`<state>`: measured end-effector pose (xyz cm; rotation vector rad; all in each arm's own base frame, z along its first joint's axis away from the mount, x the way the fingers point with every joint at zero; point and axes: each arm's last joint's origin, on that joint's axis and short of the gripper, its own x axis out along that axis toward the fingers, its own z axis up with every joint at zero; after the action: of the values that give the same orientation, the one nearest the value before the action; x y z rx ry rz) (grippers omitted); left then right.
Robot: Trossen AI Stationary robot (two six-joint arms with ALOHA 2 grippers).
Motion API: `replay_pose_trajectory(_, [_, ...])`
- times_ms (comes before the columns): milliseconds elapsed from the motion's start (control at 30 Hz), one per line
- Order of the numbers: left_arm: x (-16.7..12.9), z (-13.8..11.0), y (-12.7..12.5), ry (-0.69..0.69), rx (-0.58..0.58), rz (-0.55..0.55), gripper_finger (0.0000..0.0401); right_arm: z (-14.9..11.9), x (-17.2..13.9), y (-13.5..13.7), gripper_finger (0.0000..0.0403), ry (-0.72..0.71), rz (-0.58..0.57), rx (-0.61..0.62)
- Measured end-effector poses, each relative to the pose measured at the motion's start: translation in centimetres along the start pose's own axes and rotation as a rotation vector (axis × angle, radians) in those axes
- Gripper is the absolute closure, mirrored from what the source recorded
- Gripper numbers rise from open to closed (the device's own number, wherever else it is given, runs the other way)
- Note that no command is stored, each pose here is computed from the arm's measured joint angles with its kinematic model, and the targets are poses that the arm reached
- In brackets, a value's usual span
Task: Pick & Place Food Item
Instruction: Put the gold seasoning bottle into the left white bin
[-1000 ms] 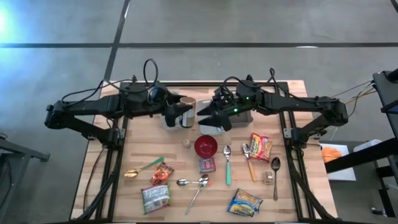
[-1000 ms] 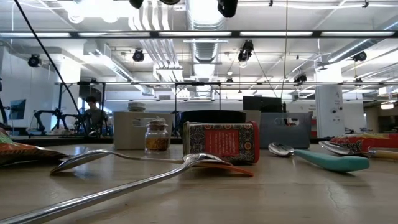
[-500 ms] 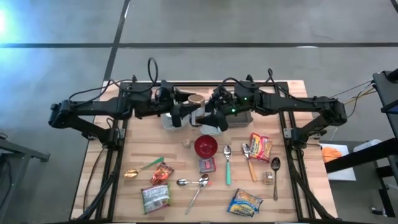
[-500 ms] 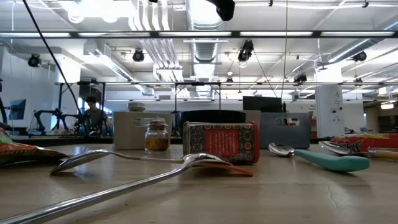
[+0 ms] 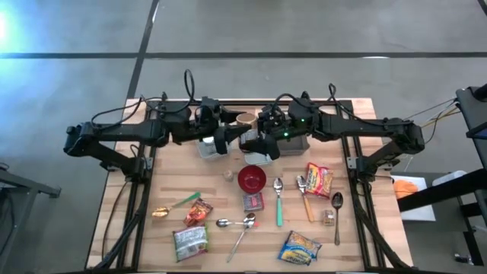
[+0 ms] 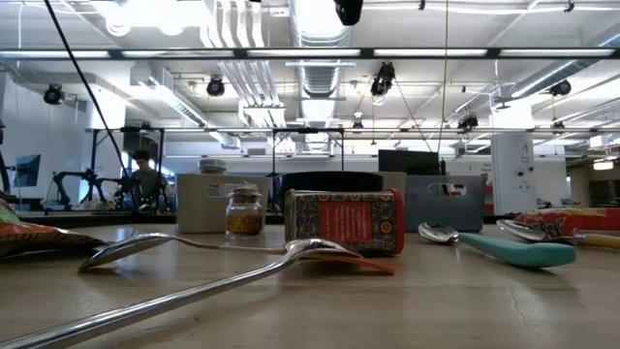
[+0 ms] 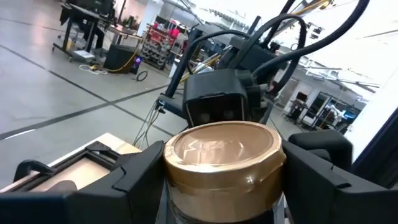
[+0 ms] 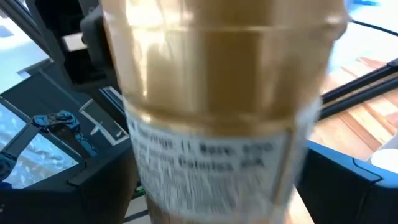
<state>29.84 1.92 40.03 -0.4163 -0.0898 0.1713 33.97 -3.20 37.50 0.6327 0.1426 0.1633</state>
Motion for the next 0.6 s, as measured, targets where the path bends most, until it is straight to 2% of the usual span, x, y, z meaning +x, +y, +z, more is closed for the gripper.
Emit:
replay_pose_trajectory(167, [-0.05,0.54,-0.16,-0.050,-0.007,-0.023,0.0145,0.01,-0.01,0.01,0.0048,-0.001,0.000,0.002])
replay_pose_trajectory(367, [-0.04,0.72,-0.20,-0.069,-0.009,-0.027,0.0145,0.09,-0.04,0.12,0.0134,-0.006,0.008,0.000])
replay_pose_trajectory(600, [-0.04,0.72,-0.19,-0.069,-0.009,-0.027,0.0145,0.09,-0.04,0.13,0.0133,-0.003,0.011,-0.001])
